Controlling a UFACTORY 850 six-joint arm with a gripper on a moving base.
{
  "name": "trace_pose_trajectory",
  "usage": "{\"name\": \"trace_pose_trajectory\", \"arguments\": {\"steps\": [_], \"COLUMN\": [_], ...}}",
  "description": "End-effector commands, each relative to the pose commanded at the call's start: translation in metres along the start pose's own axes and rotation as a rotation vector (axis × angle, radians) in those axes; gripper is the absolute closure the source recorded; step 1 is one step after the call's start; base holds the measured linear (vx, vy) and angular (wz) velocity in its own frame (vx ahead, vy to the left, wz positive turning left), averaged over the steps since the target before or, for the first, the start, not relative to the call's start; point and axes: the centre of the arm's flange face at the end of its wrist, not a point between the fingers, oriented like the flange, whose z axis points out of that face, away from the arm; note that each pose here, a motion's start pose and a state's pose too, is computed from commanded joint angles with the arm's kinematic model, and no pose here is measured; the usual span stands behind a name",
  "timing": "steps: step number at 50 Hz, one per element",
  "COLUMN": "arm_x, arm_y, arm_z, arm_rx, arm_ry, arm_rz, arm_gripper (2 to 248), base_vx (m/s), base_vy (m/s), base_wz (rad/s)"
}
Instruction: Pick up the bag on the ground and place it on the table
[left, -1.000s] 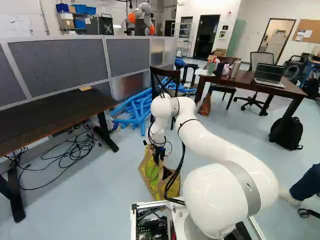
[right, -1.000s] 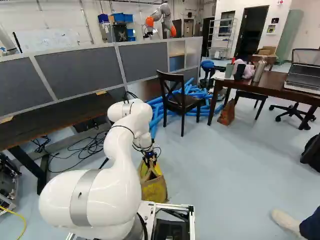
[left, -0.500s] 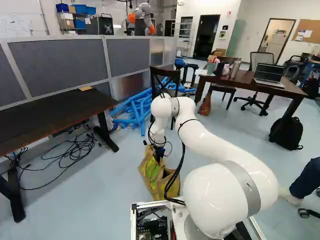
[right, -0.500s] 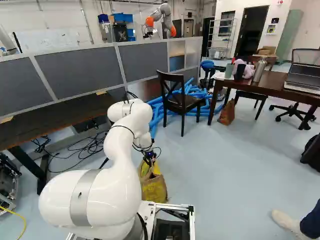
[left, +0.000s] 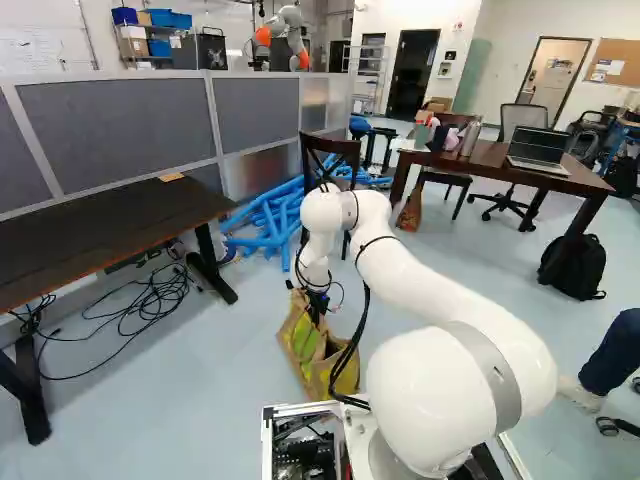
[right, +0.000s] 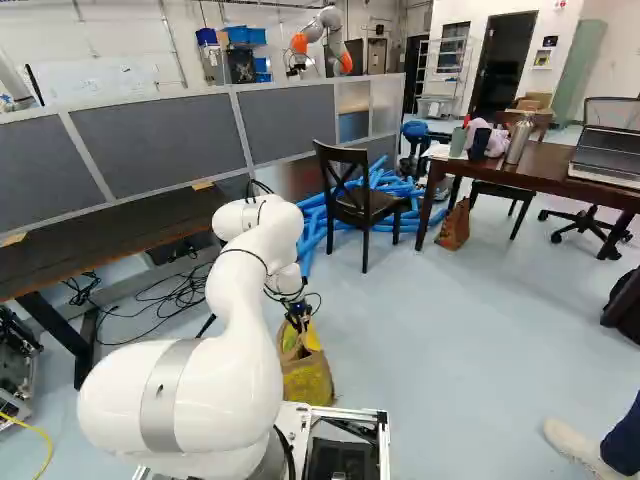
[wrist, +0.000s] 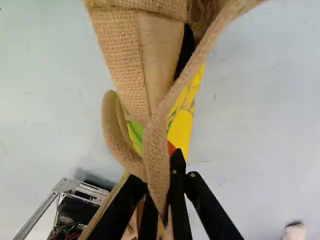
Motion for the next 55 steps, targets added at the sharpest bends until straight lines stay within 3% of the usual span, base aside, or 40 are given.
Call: {"name": "trace_pose_trajectory", "arguments": {"steps": [31,55], "arm_x": [-0.008,-0.014], "arm_y": [-0.017,-0.026], "arm_z": [-0.046,-0.081], "arm_rx": [0.003,-0.01], "arm_ry": [-0.009,0.048], "arm_rz": [-0.017,-0.029], "arm_gripper": [226,226], "base_vx": [0.0,0.0], "base_vy": [0.0,0.0], "base_wz": [0.0,0.0]}}
